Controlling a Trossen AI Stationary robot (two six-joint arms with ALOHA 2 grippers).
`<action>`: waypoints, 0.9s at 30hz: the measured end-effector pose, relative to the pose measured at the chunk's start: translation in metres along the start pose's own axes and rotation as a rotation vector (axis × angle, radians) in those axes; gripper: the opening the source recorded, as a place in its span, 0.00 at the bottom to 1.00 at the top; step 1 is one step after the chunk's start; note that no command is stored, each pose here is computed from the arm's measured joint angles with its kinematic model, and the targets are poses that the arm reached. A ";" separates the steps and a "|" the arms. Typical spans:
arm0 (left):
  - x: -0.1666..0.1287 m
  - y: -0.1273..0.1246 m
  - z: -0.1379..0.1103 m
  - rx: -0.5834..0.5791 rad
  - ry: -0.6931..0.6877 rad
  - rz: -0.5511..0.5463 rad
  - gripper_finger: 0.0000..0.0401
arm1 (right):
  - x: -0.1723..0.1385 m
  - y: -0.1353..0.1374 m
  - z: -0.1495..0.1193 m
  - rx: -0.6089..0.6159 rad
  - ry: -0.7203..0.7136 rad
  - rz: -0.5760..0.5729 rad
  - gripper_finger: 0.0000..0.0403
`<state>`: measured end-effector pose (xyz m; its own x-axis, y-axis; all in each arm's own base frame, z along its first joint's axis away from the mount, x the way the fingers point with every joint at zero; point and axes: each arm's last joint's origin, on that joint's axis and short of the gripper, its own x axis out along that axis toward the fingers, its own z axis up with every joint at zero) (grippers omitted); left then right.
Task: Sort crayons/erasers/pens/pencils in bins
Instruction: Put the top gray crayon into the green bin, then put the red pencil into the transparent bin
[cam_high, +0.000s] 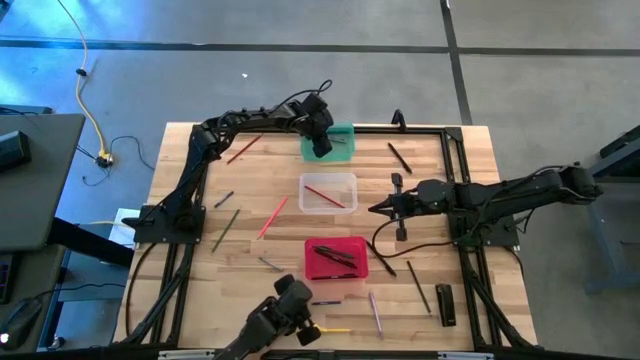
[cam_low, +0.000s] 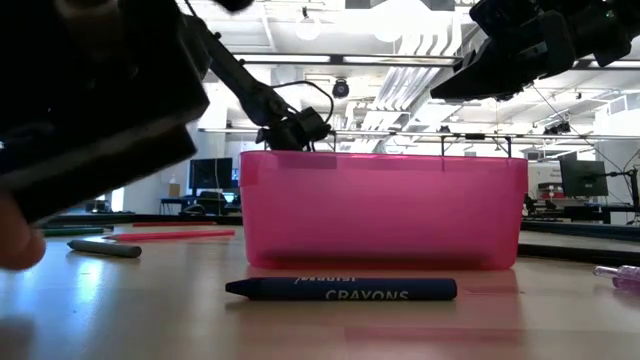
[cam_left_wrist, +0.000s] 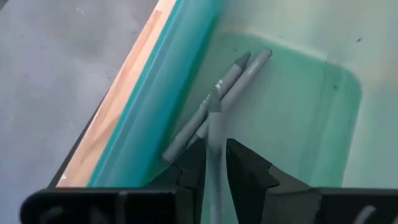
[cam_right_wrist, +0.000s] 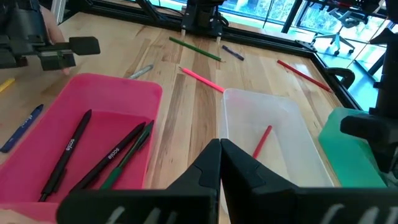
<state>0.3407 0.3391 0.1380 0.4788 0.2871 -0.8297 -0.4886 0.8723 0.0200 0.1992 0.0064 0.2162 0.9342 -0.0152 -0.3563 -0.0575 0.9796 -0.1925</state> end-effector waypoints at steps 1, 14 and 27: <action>-0.001 0.000 0.001 0.001 0.002 0.002 0.14 | 0.000 0.000 0.000 0.000 0.000 0.000 0.00; -0.072 -0.007 0.025 0.044 -0.037 0.028 0.10 | 0.000 0.000 -0.001 -0.001 0.006 0.001 0.00; -0.151 -0.032 -0.039 0.030 -0.020 0.113 0.00 | 0.000 0.000 -0.002 0.022 0.020 0.004 0.00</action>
<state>0.2553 0.2522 0.2406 0.4361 0.3922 -0.8099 -0.5188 0.8450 0.1298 0.1984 0.0065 0.2144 0.9267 -0.0152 -0.3755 -0.0531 0.9838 -0.1710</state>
